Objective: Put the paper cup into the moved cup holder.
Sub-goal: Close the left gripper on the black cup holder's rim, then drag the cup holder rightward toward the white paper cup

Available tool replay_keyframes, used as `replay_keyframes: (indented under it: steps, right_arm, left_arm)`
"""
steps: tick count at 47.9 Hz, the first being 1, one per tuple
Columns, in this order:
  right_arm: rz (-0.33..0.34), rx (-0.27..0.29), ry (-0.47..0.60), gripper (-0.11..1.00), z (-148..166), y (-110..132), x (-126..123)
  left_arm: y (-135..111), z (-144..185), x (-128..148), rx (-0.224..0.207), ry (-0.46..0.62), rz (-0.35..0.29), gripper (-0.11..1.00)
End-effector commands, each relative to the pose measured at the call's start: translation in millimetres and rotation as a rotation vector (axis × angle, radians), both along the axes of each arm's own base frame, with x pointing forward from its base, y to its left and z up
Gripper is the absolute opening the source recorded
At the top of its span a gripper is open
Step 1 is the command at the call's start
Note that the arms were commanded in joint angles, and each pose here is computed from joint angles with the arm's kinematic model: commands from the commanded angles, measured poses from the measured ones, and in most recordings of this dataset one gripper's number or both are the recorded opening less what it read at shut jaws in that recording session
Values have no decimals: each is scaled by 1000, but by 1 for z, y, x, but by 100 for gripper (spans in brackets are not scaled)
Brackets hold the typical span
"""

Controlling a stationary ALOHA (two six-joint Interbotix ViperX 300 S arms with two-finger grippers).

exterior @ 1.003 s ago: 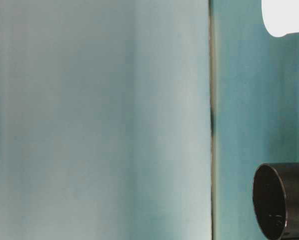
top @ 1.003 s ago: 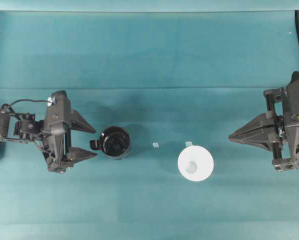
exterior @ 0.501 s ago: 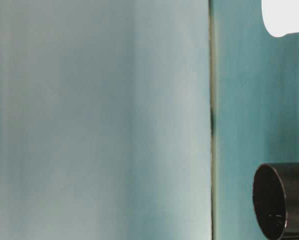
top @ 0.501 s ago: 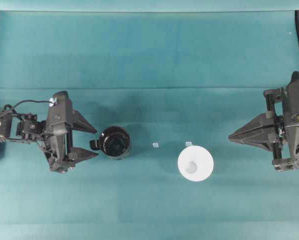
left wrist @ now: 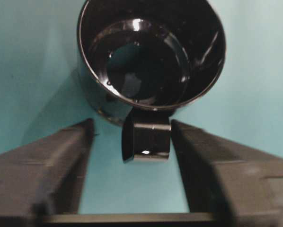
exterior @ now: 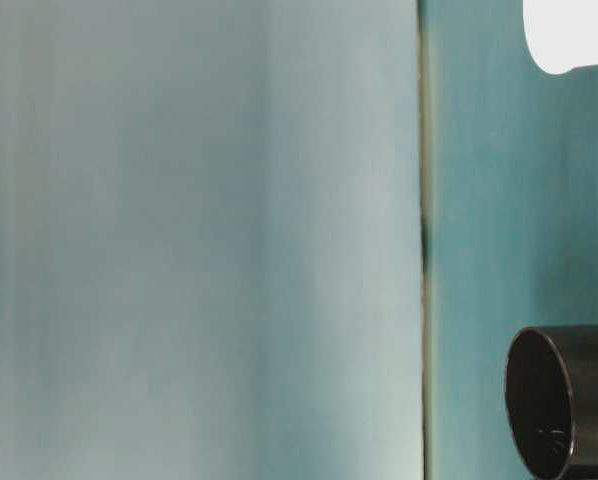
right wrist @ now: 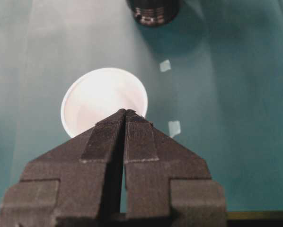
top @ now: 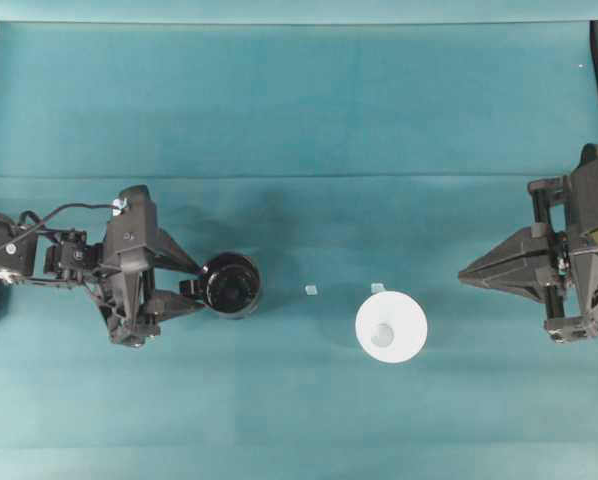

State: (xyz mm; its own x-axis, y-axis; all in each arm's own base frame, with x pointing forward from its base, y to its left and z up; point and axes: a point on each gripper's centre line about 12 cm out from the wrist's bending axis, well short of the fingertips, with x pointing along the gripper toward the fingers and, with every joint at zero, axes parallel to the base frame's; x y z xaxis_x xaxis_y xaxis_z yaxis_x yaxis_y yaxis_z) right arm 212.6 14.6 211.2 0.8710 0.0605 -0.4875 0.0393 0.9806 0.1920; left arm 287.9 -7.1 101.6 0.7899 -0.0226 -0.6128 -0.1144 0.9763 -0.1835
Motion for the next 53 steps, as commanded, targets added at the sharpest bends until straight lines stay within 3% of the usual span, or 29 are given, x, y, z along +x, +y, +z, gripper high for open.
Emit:
replay_keyframes:
  steps: [1, 11, 25, 39, 53]
  right_arm:
    - [-2, 11, -18, -3, 7, 1, 4]
    - [-2, 11, -18, -3, 7, 1, 4]
    - [-2, 11, -16, -3, 7, 1, 4]
    - [-2, 11, -15, -3, 7, 1, 3]
    - [-2, 11, -15, -3, 7, 1, 3]
  left_arm:
    - [0, 3, 3, 0, -3, 1, 54]
    - [-1, 2, 3, 11, 9, -13, 24]
    - [-2, 4, 6, 25, -1, -26, 23]
    - [-1, 25, 37, 110, -83, -82, 23]
    - [0, 37, 61, 137, -141, -91, 23]
